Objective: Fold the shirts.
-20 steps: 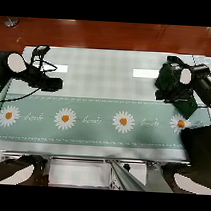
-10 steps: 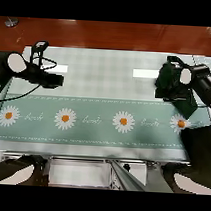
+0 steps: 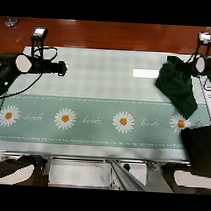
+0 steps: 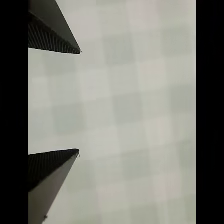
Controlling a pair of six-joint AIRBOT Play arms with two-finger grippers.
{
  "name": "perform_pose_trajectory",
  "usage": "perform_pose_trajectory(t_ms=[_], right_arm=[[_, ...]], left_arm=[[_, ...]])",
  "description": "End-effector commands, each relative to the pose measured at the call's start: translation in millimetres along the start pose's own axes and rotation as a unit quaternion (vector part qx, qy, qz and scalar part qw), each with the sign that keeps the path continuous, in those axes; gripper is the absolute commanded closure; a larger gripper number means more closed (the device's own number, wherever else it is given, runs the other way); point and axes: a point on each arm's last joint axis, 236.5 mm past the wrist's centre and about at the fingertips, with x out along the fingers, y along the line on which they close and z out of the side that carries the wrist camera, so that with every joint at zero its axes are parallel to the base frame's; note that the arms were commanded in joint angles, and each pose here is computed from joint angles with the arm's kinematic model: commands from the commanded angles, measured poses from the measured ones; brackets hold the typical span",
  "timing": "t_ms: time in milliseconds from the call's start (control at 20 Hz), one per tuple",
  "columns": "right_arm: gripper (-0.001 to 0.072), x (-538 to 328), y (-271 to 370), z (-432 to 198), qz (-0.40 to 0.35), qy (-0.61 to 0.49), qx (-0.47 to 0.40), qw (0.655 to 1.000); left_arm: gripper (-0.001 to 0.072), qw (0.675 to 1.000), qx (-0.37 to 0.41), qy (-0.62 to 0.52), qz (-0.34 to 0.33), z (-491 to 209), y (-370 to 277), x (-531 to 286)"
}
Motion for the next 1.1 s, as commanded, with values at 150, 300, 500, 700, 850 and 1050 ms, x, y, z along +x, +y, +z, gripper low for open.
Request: perform_pose_trajectory(t_ms=[150, 300, 500, 700, 850, 1050], right_arm=[[0.0087, 98, -36, -56, 0.007, 0.165, 0.053, 0.985], [0.0104, 107, -23, -86, 0.033, 0.253, 0.035, 0.966], [0.0687, 81, 4, -73, 0.109, 0.272, -0.019, 0.956], [0.0687, -7, 2, 40, 0.126, 0.112, -0.008, 0.986], [0.0687, -114, 5, 118, 0.164, -0.044, 0.007, 0.985], [0.0687, -256, 12, 159, 0.215, -0.189, -0.003, 0.958]], left_arm=[[0.0005, 1.0, -0.013, 0.016, 0.004, -9, 4, 13], [0.0005, 0.998, -0.015, 0.066, 0.002, -34, 4, 21], [0.0006, 0.997, -0.046, 0.059, 0.004, -15, 6, 5], [0.0006, 0.997, -0.064, 0.044, 0.0, 23, 14, -58], [0.0007, 0.996, -0.054, 0.009, -0.073, 13, -26, -107], [0.0007, 0.992, -0.07, 0.007, -0.106, -64, -48, -143]])
